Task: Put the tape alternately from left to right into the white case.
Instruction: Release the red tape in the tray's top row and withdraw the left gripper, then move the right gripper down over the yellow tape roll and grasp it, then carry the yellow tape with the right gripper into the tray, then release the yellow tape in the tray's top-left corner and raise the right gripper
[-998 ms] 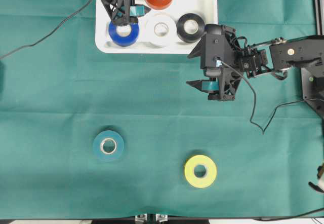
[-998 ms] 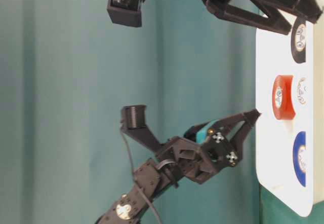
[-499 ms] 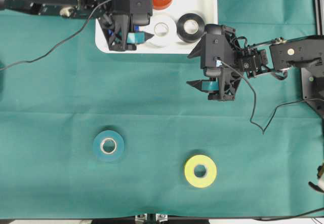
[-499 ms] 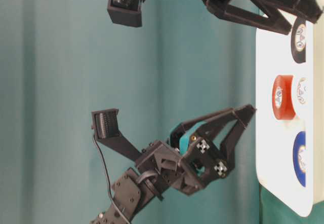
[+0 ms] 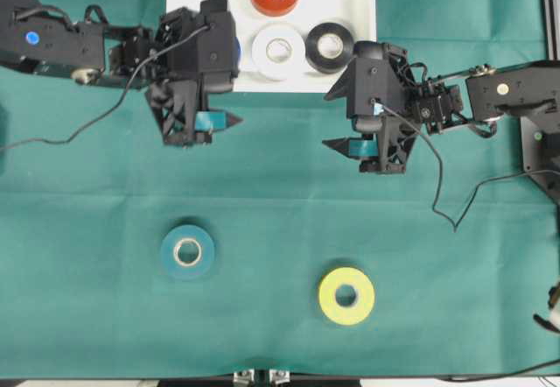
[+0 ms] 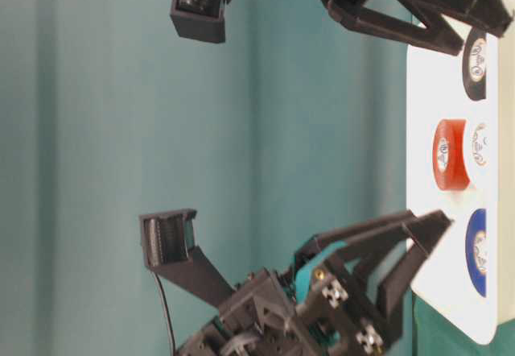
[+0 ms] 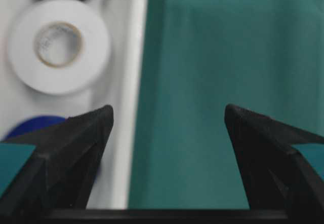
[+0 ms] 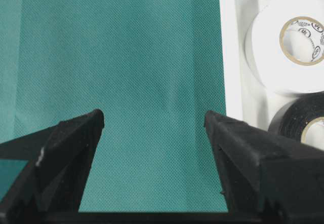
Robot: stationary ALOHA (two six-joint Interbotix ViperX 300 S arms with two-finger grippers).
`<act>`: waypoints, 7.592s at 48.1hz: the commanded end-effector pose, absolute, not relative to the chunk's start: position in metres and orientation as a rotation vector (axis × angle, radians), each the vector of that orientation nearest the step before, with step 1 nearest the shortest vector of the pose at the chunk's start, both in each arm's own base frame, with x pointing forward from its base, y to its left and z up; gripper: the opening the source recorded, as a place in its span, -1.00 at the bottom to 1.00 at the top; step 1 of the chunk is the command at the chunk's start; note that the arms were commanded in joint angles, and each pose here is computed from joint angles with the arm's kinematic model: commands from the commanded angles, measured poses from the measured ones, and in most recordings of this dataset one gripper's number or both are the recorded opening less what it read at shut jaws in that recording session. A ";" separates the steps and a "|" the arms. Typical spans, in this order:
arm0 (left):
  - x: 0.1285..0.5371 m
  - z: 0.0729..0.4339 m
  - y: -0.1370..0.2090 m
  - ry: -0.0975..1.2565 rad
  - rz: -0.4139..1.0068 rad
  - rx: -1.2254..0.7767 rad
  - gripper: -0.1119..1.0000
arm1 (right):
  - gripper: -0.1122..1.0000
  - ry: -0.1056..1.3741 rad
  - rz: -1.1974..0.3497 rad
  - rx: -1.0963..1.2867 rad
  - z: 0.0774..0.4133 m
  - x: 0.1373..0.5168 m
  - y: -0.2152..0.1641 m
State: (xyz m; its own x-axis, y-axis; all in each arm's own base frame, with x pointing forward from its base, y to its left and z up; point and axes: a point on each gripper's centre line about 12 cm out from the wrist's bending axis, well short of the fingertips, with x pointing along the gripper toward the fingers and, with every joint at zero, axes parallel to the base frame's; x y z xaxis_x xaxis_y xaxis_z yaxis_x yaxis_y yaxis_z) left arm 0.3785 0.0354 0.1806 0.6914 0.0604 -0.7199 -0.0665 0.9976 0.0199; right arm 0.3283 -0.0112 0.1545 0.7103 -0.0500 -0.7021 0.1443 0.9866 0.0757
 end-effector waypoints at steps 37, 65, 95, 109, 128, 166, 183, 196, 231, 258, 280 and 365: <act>0.368 0.178 0.017 0.806 0.070 -0.090 0.67 | 0.73 0.721 -0.090 0.137 0.167 0.332 -0.008; 0.368 0.178 0.017 0.806 0.069 -0.090 0.67 | 0.73 0.735 0.005 0.157 0.166 0.330 0.035; 0.370 0.179 0.017 0.803 0.069 -0.090 0.67 | 0.73 0.736 0.179 0.148 0.168 0.318 0.099; 0.371 0.180 0.017 0.799 0.069 -0.090 0.67 | 0.73 0.783 0.221 0.211 0.159 0.308 0.129; 0.373 0.183 0.013 0.791 0.059 -0.087 0.67 | 0.73 0.852 0.244 0.235 0.134 0.319 0.157; 0.372 0.181 0.010 0.800 0.061 -0.105 0.66 | 0.68 0.927 0.212 0.208 0.106 0.333 0.164; 0.372 0.180 0.010 0.802 0.059 -0.104 0.67 | -0.31 0.933 0.186 0.192 0.115 0.336 0.164; 0.372 0.180 0.010 0.804 0.059 -0.104 0.67 | -0.31 0.879 0.204 0.209 0.138 0.336 0.165; 0.367 0.174 0.008 0.821 0.056 -0.102 0.67 | -0.32 0.821 -0.097 0.226 0.189 0.355 0.065; 0.366 0.172 -0.002 0.823 0.031 -0.092 0.67 | -0.32 0.678 -0.219 0.133 0.205 0.376 -0.026; 0.365 0.170 -0.006 0.821 0.021 -0.088 0.66 | -0.32 0.591 -0.292 0.164 0.199 0.395 -0.097; 0.361 0.165 -0.008 0.806 0.017 -0.088 0.66 | 0.69 0.544 -0.284 0.060 0.169 0.434 -0.177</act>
State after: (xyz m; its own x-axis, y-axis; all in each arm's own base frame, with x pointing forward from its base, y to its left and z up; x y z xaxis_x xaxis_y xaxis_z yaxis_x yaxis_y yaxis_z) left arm 0.3588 -0.0060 0.1570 0.6726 -0.0144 -0.7399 -0.0543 0.9962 -0.0687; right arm 0.4313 -0.1752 0.1549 0.7986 -0.2445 -0.5501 0.2828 0.9591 -0.0157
